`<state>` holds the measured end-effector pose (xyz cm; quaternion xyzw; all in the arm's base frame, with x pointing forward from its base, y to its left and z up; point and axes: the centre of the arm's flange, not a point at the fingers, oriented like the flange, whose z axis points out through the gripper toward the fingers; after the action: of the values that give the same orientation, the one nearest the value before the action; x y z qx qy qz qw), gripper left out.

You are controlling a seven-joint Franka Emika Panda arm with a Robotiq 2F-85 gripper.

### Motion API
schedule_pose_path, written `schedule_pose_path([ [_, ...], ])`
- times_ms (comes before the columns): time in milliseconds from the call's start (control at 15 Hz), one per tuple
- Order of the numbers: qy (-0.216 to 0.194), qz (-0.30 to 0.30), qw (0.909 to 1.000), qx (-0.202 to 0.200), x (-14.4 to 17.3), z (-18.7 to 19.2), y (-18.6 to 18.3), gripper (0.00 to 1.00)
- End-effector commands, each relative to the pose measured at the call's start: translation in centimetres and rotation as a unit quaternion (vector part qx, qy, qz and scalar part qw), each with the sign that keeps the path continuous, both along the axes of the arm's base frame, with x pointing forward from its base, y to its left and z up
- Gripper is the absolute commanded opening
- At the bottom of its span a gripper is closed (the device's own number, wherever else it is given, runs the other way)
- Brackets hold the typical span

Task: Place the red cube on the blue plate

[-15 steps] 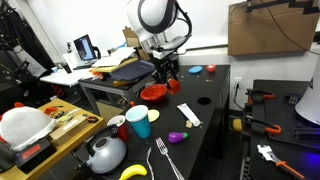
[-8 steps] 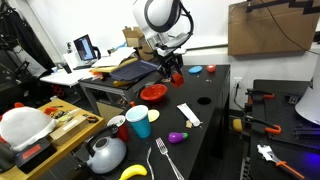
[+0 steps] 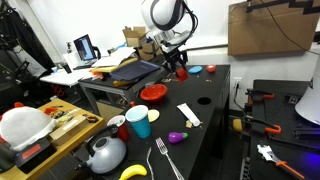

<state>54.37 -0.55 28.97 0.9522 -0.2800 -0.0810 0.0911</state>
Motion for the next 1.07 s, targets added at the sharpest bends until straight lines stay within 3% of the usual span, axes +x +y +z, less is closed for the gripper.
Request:
schedule_pose_path([
  [0,0.001,-0.047,0.9988,-0.011,-0.8,0.7,-2.5,0.26],
  [467,-0.021,-0.116,0.9928,-0.024,-0.9,0.8,-8.4,0.26],
  [1000,-0.045,-0.181,0.98,-0.069,0.0,1.6,-13.2,0.26],
])
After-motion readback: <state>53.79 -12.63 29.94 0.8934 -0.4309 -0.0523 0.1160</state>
